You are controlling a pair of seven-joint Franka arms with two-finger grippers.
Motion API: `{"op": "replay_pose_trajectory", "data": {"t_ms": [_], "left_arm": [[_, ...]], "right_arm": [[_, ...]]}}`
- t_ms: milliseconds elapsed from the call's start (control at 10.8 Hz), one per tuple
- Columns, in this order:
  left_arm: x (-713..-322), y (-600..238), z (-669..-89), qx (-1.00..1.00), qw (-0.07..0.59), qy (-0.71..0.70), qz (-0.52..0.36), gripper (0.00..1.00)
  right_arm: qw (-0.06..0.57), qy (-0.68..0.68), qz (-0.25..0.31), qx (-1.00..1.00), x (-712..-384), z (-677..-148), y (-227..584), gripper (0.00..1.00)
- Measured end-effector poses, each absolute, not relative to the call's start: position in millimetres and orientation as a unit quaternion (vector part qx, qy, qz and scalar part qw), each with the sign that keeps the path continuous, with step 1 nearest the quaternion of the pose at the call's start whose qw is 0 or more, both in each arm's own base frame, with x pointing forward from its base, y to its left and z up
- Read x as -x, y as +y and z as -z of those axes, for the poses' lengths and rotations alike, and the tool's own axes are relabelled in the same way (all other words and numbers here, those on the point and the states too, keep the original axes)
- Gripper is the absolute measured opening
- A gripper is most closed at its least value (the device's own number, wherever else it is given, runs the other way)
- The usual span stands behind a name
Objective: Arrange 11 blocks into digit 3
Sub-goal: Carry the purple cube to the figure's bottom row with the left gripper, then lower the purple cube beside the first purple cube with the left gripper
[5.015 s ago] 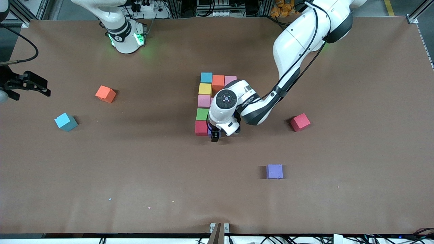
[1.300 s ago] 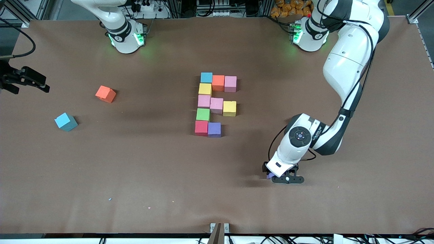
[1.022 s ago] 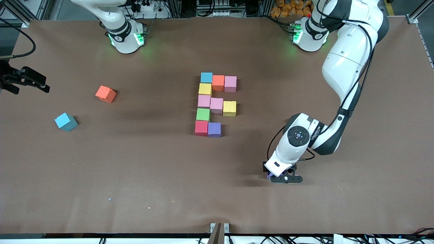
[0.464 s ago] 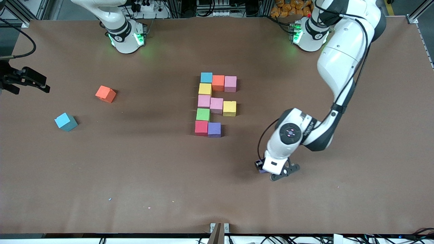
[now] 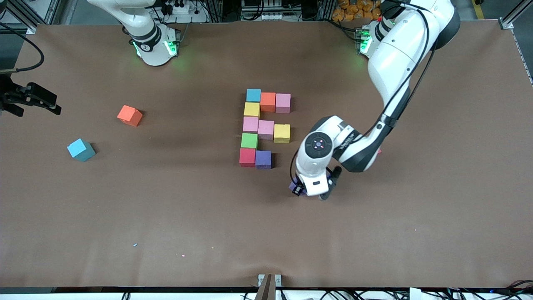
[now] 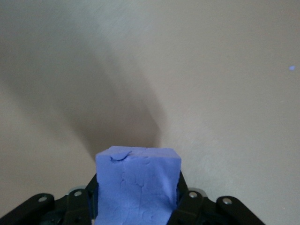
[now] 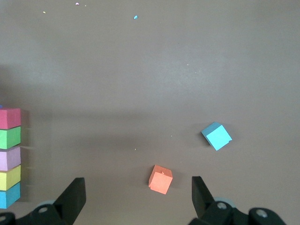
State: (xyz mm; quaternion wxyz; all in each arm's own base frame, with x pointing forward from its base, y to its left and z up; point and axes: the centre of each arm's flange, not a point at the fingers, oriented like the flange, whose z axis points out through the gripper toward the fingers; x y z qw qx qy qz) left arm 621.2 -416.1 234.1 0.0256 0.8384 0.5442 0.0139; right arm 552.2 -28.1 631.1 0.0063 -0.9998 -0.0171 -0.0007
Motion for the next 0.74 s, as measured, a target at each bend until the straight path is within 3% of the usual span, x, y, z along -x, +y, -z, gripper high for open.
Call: {"op": "replay_pose_trajectory", "data": {"t_ms": [279, 743], "left_arm": [[-601, -435, -228, -0.760, 0.009, 0.650, -0.001, 0.60], [-559, -474, -216, -0.731, -0.023, 0.682, -0.002, 0.60]], "right_arm": [[0.006, -0.017, 0.001, 1.000, -552, -631, -28, 1.00], [0.006, -0.017, 0.001, 1.000, -552, -631, -28, 1.00]]}}
